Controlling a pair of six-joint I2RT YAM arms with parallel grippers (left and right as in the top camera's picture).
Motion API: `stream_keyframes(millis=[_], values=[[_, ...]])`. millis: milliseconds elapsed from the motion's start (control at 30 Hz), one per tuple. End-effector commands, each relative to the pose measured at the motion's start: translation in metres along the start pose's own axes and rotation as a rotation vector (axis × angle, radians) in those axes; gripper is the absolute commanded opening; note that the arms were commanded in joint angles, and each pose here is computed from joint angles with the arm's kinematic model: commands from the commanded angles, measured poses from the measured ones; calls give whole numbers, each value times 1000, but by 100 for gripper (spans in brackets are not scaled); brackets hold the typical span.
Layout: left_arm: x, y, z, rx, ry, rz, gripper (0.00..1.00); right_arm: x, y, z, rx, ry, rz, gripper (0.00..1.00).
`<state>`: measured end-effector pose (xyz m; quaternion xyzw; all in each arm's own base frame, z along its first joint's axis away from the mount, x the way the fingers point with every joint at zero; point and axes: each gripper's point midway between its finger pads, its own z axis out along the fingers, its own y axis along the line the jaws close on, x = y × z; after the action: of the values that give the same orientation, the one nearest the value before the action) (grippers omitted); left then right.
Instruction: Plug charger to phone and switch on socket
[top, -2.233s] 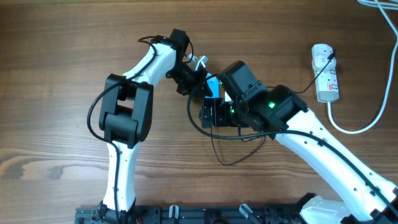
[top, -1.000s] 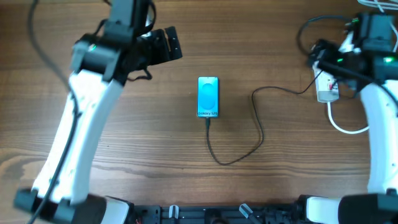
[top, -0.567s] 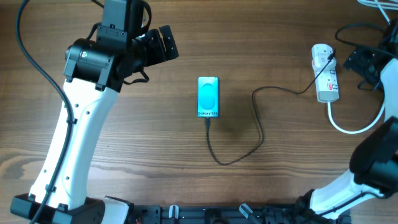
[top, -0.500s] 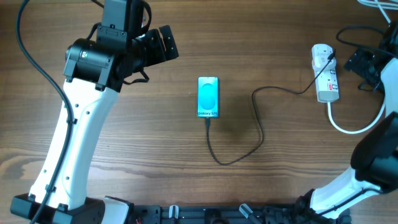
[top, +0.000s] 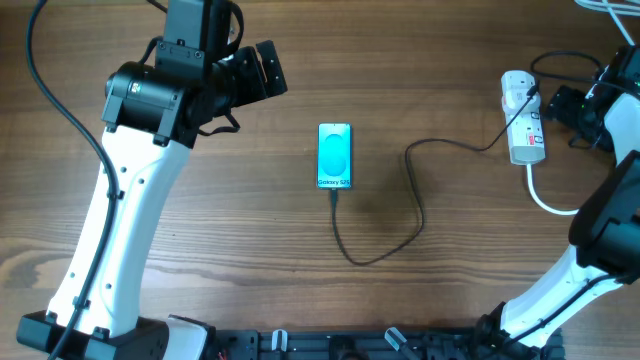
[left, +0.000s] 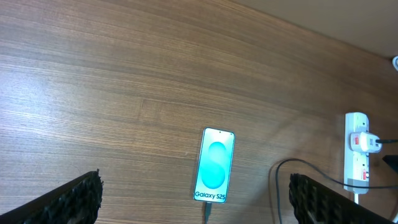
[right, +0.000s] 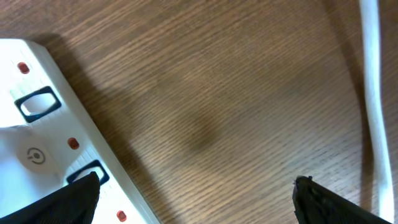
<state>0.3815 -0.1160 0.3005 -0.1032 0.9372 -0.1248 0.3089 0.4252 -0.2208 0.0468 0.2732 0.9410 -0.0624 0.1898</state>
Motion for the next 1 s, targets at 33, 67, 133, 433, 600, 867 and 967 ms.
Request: stream_keyframes(millis=[33,67,133,433,600,867,967], values=[[1,3,3,-19,0,-8,100,6,16,17,-90,12,-42,100],[1,3,3,-19,0,-8,100,7,16,18,-90,10,-41,100],[1,3,3,-19,0,-8,100,5,15,19,-90,1,-39,100],[1,3,3,-19,0,-8,100,5,3,21,-93,5,21,100],[1,3,3,-19,0,-8,100,7,12,20,-155,11,16,100],[1,3,3,-19,0,-8,100,26,19,42,-181,85,20,100],[1,3,3,-19,0,-8,100,27,22,43,-196,86,18,100]])
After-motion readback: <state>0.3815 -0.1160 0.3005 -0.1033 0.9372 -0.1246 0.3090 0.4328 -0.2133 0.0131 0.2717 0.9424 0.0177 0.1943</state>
